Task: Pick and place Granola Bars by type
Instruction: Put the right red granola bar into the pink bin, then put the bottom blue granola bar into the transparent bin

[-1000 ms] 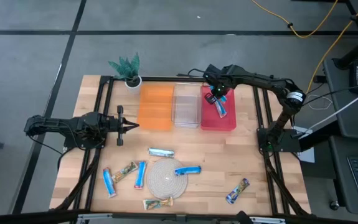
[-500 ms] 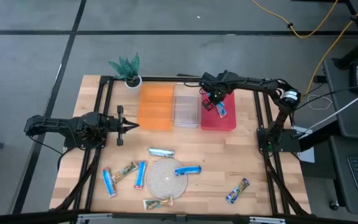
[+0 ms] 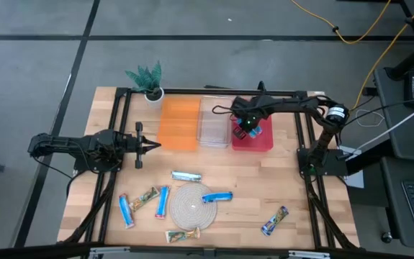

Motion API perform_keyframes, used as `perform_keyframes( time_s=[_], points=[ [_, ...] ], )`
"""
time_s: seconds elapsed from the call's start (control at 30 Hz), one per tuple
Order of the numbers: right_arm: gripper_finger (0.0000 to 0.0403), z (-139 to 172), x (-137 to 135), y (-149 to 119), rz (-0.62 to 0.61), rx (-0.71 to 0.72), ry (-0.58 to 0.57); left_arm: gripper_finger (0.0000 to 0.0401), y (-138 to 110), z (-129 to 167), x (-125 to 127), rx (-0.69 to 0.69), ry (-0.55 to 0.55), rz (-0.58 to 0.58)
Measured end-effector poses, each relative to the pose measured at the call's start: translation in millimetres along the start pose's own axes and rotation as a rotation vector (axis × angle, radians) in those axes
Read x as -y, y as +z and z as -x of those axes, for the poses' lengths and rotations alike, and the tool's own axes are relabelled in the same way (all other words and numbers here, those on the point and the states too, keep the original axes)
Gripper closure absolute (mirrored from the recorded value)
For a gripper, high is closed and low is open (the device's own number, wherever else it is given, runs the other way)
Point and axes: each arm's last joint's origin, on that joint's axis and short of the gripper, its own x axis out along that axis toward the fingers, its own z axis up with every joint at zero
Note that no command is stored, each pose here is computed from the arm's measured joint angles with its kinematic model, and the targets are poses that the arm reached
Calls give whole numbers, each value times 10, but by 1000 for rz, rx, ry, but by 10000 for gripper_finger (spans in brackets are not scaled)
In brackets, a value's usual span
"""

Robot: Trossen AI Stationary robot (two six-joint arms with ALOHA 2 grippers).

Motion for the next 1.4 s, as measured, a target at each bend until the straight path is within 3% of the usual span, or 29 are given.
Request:
perform_keyframes(
  time_s=[0.2,0.43,0.63,0.97,1.4],
  points=[
    [340,20,-79,-8,-8,-12,55,397,0,0,0,0,0,0],
    [338,24,-52,-90,-53,-88,-3,397,0,0,0,0,0,0],
    [297,130,-35,-117,-62,-67,-27,397,1,0,0,1,0,0],
    [207,446,-51,-192,-91,15,0,397,1,0,0,0,0,0],
    [197,1050,-302,-606,-70,151,16,397,1,0,0,0,0,0]
  ],
)
